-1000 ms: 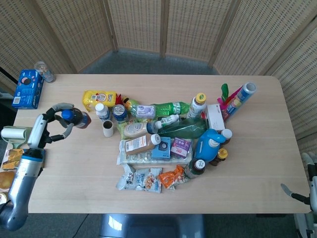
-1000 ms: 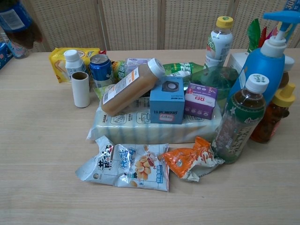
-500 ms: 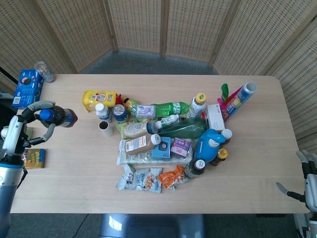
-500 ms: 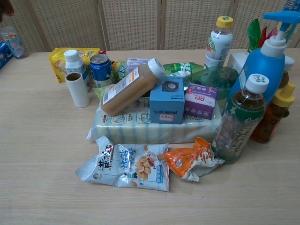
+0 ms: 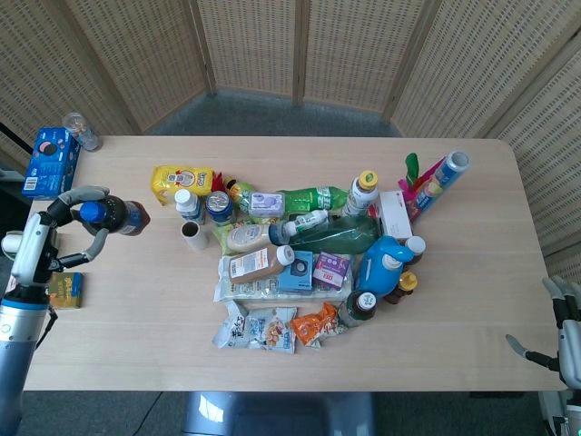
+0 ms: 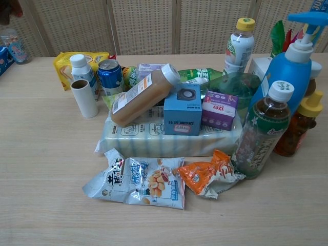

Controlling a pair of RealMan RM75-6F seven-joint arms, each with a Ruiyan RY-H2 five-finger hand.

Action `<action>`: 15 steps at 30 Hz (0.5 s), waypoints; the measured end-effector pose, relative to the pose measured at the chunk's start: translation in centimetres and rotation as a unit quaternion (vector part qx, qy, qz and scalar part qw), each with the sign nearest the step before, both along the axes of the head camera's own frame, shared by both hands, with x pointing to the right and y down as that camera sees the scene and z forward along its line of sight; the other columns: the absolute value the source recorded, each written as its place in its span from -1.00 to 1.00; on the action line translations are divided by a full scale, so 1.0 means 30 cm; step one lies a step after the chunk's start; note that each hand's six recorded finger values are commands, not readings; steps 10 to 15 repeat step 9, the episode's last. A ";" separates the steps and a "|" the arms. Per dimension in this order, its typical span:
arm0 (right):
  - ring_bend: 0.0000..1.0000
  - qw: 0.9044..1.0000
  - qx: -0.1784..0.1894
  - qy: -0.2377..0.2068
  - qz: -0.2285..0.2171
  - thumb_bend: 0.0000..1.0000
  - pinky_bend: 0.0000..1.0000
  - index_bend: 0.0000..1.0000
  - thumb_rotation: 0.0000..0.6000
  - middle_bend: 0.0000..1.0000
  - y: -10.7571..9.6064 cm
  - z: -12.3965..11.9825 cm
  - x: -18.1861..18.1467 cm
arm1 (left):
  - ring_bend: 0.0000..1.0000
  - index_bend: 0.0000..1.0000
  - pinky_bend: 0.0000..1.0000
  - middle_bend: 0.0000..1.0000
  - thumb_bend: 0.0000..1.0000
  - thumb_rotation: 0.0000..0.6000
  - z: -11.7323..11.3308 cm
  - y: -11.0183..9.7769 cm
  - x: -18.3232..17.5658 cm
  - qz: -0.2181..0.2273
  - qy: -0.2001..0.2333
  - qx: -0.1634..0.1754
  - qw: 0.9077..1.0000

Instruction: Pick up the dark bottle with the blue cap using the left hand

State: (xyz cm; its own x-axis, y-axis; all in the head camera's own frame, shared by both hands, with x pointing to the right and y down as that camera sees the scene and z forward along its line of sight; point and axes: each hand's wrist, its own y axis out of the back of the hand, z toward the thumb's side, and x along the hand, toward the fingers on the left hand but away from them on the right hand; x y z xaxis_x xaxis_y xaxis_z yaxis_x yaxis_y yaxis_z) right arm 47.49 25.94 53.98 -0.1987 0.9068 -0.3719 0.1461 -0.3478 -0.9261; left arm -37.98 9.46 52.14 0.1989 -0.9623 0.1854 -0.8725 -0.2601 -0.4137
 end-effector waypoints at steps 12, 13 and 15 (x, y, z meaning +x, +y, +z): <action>-1.00 1.000 -0.003 0.001 0.001 -0.93 -1.00 -1.00 0.66 -1.00 0.003 0.002 0.003 | 0.32 -0.17 0.15 -0.09 -0.04 1.00 0.011 0.005 0.003 -0.001 0.005 -0.005 1.000; -1.00 1.000 -0.003 0.001 0.001 -0.93 -1.00 -1.00 0.66 -1.00 0.003 0.002 0.003 | 0.32 -0.17 0.15 -0.09 -0.04 1.00 0.011 0.005 0.003 -0.001 0.005 -0.005 1.000; -1.00 1.000 -0.003 0.001 0.001 -0.93 -1.00 -1.00 0.66 -1.00 0.003 0.002 0.003 | 0.32 -0.17 0.15 -0.09 -0.04 1.00 0.011 0.005 0.003 -0.001 0.005 -0.005 1.000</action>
